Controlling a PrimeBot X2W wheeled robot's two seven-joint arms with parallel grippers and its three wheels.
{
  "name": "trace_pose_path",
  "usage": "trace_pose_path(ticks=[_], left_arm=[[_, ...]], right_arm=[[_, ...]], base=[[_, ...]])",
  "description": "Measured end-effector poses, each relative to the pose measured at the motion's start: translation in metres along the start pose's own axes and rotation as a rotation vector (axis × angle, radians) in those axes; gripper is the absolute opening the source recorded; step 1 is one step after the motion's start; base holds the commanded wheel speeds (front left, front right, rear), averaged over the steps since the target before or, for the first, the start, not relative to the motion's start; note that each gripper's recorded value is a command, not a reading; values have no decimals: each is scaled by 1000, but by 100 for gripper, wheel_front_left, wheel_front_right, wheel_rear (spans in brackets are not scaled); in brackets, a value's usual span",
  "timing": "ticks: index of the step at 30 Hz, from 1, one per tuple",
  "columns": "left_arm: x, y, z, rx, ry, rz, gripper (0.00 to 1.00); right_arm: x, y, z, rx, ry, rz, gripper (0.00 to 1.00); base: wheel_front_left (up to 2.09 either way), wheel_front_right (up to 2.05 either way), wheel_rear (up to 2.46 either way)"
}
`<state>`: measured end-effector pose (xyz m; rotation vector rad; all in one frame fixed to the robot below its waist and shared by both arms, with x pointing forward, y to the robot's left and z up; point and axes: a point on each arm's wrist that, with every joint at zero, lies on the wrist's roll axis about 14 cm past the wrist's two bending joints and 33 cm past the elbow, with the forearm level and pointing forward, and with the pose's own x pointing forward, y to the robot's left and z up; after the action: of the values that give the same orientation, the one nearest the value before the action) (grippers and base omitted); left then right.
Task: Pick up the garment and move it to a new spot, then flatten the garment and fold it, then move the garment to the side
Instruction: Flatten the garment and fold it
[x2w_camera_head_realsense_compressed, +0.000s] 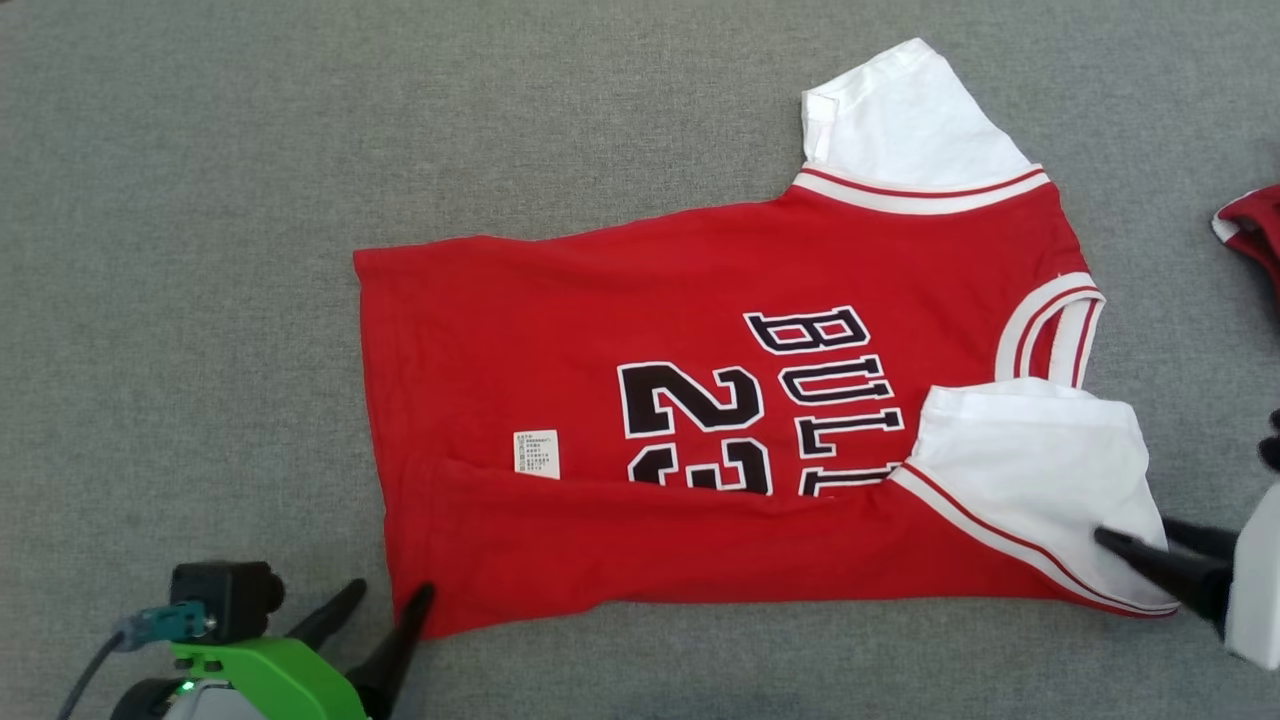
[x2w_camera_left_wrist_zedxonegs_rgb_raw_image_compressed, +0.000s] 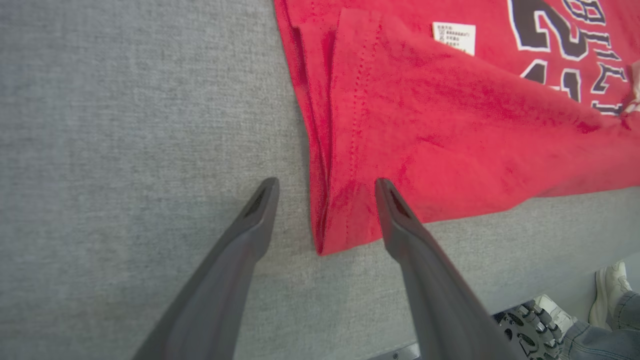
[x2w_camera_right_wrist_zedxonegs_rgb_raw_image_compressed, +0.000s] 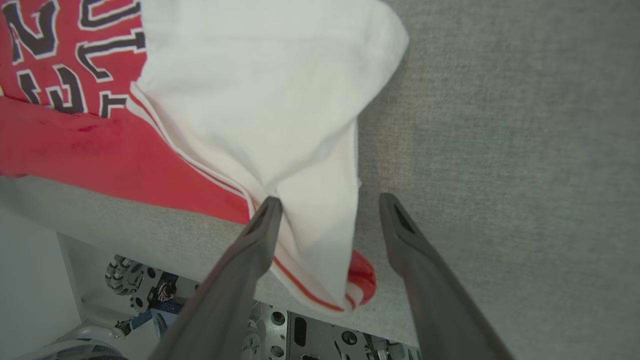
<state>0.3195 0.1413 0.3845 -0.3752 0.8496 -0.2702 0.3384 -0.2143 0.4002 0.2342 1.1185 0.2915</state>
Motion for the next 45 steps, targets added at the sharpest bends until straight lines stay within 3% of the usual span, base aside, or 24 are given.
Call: trace_pose_path(ticks=[4,8,15,20,30,45], left_arm=[[-4,22,20,62,-19,58,100],[7,35,79,186,-123,93,100],[62,32,132,283,-95,51,100],[105,32,152,287,-69,25,100],[137,47,140,264,55,11,100],[126,42,128,237,121,-42,100]], right_arm=[[-21,-4,65,-56,-182,-26,100],[-24,2,131,-144,-324,-45,100],[22,20,209,-264,-376,-69,100],[62,21,259,-314,-412,-114,100],[162,45,263,-318,-307,-53,100],[172,37,268,-291,-277,-65,100]], base=[[0,0,0],[0,0,0],[0,0,0],[0,0,0],[0,0,0],[0,0,0]])
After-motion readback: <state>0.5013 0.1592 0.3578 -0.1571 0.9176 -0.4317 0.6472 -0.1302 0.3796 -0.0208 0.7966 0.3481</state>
